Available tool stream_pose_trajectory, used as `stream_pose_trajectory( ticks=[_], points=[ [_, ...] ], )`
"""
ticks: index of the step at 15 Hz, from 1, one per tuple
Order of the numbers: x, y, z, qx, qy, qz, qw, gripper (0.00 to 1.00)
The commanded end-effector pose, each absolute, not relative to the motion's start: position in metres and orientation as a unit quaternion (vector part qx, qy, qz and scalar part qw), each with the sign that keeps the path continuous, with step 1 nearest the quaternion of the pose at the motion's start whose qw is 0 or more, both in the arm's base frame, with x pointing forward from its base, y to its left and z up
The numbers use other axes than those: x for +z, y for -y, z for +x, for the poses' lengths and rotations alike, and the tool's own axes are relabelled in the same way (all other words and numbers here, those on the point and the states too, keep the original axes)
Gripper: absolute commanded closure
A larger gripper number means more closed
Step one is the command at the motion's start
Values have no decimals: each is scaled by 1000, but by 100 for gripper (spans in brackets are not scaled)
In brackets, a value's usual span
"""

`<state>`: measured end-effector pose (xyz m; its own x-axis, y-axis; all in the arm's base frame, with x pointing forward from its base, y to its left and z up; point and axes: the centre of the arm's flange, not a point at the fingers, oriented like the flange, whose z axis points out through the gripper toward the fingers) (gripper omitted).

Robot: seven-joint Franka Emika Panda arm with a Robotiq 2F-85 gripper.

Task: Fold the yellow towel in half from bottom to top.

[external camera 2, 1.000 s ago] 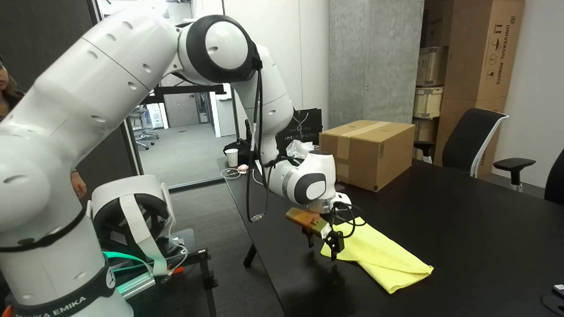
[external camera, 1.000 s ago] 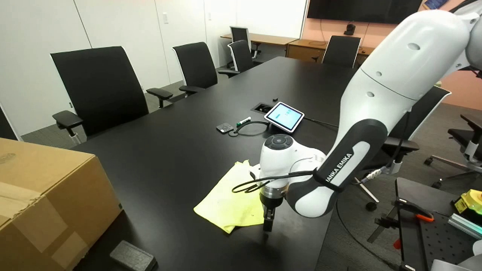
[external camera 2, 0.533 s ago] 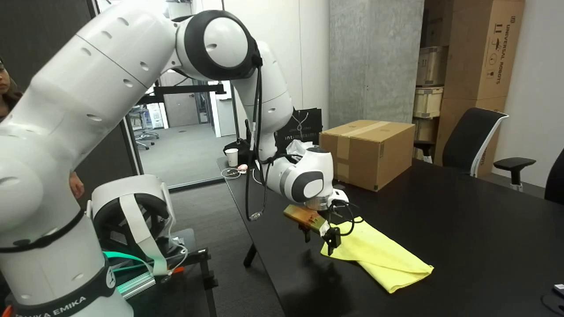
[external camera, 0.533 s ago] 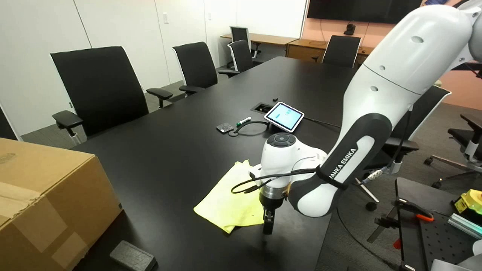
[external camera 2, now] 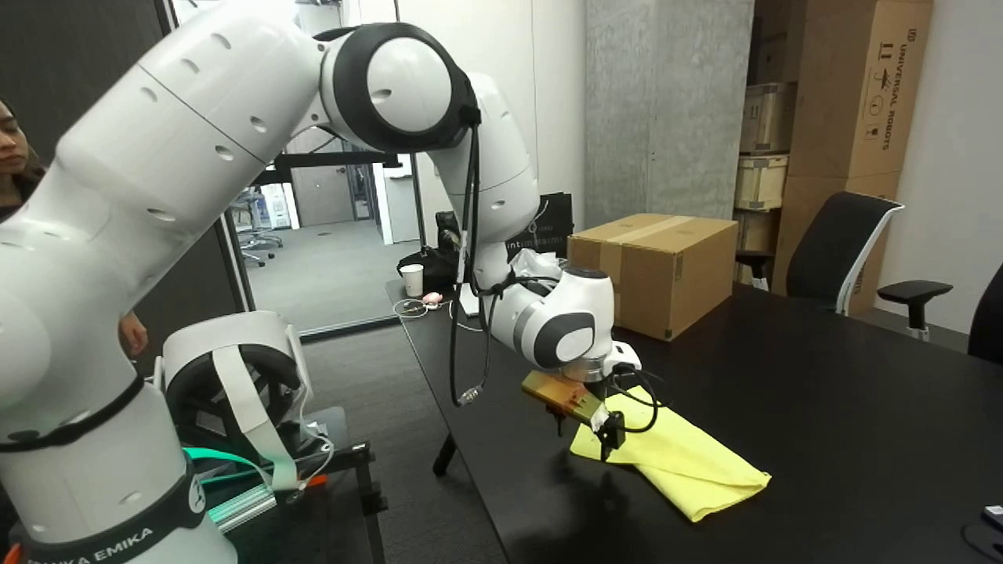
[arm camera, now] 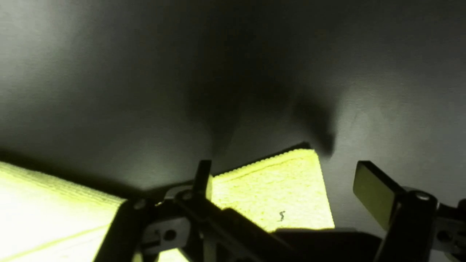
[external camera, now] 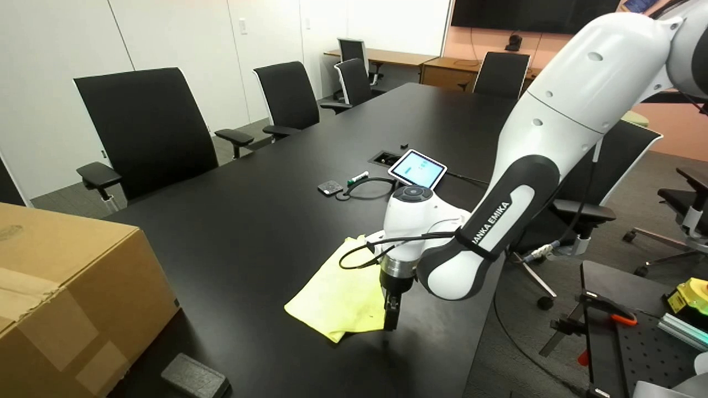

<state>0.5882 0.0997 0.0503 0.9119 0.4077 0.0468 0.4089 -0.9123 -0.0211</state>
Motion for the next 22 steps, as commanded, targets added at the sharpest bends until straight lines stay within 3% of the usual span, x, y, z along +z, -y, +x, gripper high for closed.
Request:
stream_pose_trajectory(
  ticks=[1, 13, 14, 15, 22],
  points=[
    [45, -106, 605, -28, 221, -975, 16, 0],
    [25, -104, 633, -7, 208, -978, -1, 0],
    [26, -105, 632, -2, 208, -978, -3, 24],
    [27, -106, 632, 2, 209, -978, -4, 26],
    [44, -116, 628, 30, 213, -976, -16, 79]
  ],
)
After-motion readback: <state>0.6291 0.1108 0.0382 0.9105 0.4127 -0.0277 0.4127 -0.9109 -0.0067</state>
